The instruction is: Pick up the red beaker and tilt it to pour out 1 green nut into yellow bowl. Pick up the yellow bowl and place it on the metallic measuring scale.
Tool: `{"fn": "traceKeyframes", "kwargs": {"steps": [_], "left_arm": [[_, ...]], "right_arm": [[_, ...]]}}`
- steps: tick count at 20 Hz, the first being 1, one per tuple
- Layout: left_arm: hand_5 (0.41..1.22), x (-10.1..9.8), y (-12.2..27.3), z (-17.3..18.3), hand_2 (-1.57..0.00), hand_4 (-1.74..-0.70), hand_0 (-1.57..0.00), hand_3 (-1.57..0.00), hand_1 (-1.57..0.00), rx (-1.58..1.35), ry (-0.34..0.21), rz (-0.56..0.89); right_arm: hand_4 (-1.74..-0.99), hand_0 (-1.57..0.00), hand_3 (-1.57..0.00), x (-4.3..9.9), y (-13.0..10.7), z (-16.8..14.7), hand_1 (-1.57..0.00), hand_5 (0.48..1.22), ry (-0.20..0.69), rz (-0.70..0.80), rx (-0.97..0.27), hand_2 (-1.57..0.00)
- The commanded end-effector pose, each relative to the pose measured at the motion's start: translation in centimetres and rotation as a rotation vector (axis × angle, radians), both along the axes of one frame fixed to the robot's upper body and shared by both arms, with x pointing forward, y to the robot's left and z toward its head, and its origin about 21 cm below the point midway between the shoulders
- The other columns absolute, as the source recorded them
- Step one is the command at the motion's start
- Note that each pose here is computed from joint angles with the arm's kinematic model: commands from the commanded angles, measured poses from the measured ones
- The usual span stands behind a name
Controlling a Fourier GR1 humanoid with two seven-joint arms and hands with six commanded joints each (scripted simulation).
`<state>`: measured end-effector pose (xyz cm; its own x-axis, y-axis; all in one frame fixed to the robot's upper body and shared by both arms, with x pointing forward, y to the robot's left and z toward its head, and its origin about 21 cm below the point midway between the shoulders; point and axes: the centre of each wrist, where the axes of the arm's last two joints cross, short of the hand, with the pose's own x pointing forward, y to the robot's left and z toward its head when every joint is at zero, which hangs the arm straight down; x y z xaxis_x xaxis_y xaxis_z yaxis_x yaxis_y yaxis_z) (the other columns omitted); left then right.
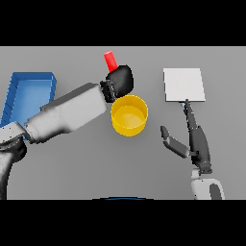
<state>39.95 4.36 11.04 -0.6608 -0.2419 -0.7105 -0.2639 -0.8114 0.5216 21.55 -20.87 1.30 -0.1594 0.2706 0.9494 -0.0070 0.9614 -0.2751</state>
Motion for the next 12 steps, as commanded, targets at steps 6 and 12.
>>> {"fn": "traceKeyframes", "kwargs": {"steps": [6,12], "left_arm": [[1.221,-0.3,-1.5,-0.2,-1.57,-1.73,-1.57,-1.57,-1.57,0.136,-0.080,-0.086],[1.221,-0.3,-3.1,1.9,-1.57,-1.72,-1.57,-1.57,-1.57,0.223,-0.133,-0.159]], "right_arm": [[-1.161,0.00,0.00,0.2,-0.2,-0.2,0.00,0.634,-0.003,-0.014,-0.034,0.00],[-1.152,0.00,0.00,0.1,-0.2,-0.4,0.00,0.635,-0.003,-0.009,-0.010,0.00]]}}
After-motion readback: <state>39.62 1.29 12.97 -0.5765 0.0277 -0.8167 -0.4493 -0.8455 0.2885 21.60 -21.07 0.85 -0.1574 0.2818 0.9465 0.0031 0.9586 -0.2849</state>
